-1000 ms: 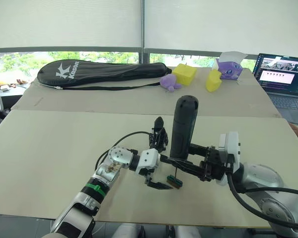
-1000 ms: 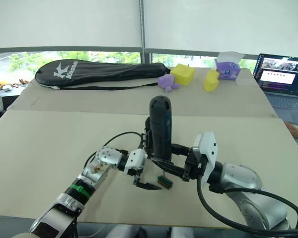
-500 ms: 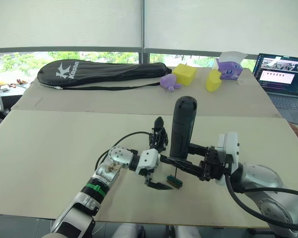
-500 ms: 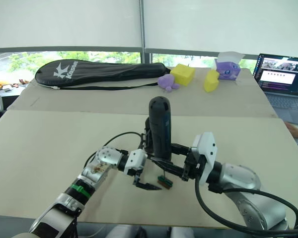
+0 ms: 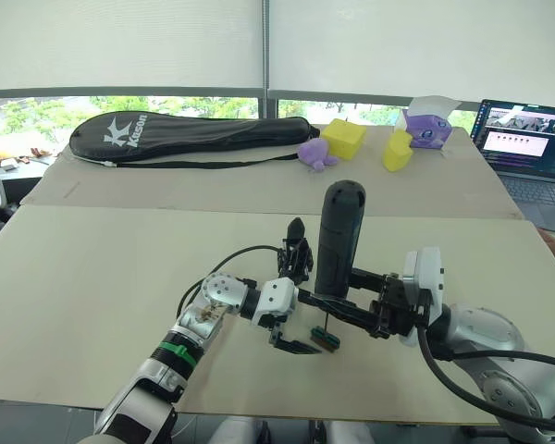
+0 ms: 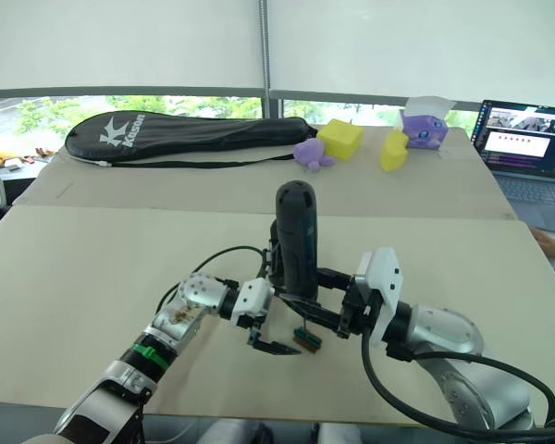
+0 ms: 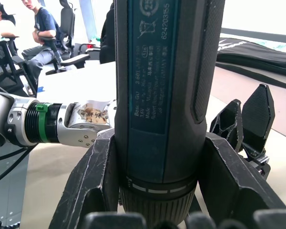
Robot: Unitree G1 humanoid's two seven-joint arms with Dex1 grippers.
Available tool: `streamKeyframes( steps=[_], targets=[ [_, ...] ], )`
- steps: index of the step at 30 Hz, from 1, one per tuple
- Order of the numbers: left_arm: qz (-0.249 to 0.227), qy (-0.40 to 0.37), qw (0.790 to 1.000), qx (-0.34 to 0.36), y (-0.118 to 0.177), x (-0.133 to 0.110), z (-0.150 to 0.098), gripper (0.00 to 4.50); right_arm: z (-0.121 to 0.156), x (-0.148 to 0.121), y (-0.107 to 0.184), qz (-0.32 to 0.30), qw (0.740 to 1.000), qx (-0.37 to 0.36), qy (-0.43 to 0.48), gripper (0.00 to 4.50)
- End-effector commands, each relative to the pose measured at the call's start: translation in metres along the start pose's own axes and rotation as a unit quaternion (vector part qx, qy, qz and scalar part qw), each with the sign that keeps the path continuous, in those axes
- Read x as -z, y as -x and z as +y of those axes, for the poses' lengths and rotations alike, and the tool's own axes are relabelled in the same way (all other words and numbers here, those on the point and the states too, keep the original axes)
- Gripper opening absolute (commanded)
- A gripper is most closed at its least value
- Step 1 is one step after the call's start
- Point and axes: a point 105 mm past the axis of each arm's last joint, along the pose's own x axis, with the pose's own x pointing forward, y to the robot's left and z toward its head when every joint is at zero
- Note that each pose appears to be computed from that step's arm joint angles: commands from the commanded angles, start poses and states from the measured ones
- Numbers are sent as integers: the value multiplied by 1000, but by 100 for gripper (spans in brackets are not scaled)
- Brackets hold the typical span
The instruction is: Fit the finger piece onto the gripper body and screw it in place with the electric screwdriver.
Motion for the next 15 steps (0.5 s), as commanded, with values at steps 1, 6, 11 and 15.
streamKeyframes(
  steps=[1, 6, 11, 15],
  targets=[
    [-7, -16, 1000, 0, 0, -7, 2, 450, 5, -16, 0, -26, 999, -11, 34, 191],
    [-6, -16, 1000, 0, 0, -7, 2, 450, 5, -17, 1, -26, 999, -11, 34, 191],
    [-7, -16, 1000, 1, 0, -7, 2, 450, 4, -18, 0, -28, 999, -6, 35, 191],
    [-7, -15, 1000, 1, 0, -7, 2, 450, 4, -18, 0, -27, 999, -6, 35, 191]
  ],
)
